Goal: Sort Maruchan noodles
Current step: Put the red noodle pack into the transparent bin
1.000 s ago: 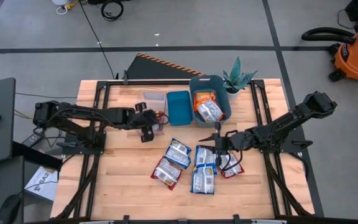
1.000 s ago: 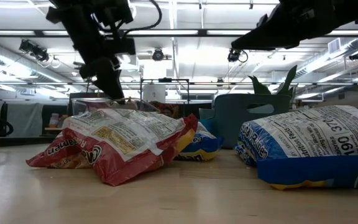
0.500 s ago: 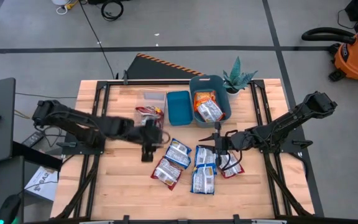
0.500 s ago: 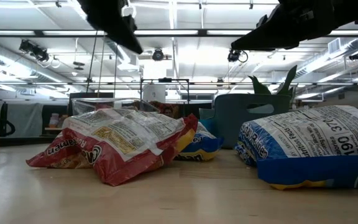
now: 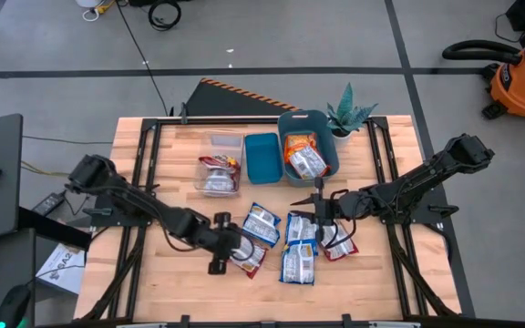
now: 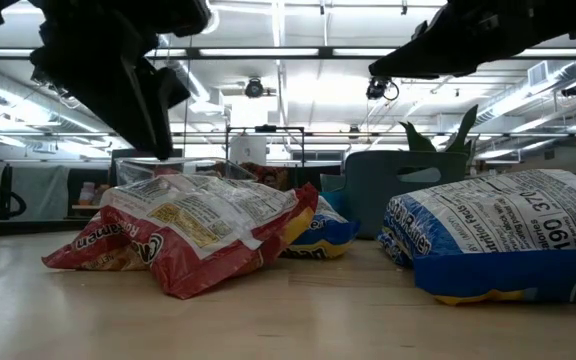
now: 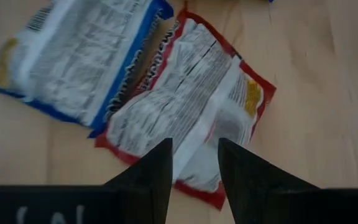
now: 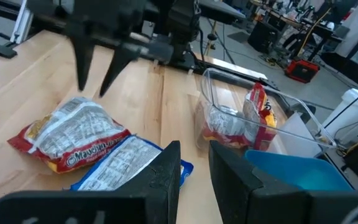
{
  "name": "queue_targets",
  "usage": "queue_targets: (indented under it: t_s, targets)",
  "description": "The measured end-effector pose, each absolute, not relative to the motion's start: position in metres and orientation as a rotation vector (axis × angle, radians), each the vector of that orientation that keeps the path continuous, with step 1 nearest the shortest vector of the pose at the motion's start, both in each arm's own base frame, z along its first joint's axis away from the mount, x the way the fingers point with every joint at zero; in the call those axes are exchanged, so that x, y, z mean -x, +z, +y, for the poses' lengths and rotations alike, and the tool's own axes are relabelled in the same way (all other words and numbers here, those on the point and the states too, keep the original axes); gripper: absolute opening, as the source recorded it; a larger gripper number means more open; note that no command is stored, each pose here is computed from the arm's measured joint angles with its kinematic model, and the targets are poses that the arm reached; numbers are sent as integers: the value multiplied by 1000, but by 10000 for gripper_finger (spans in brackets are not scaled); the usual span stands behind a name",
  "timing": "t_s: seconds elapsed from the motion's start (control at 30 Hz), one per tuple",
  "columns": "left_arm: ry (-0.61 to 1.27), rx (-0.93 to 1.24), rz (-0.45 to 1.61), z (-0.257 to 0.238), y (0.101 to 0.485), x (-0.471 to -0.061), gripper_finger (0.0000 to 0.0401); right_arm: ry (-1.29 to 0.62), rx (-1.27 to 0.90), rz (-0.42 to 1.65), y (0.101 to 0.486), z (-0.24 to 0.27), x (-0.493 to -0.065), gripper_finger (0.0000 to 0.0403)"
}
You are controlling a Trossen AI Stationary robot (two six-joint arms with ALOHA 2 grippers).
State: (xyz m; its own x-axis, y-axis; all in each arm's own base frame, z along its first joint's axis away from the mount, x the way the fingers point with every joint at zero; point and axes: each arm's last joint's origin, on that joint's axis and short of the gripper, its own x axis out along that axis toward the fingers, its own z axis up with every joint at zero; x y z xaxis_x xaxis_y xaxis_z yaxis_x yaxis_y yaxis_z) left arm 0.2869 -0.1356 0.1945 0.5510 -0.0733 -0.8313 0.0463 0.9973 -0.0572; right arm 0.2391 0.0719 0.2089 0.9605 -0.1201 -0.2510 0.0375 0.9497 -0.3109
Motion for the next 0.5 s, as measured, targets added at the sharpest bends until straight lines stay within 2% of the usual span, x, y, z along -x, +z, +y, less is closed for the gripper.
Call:
queue_targets:
  t_s: [0.2,0.5]
  targets:
    - [-95,-17,1001,-149,186,-306,135,-80,324,261,210,72,-239,90]
    - [-81,-99,1067,-150,168,-309,126,-79,324,267,210,72,-239,90]
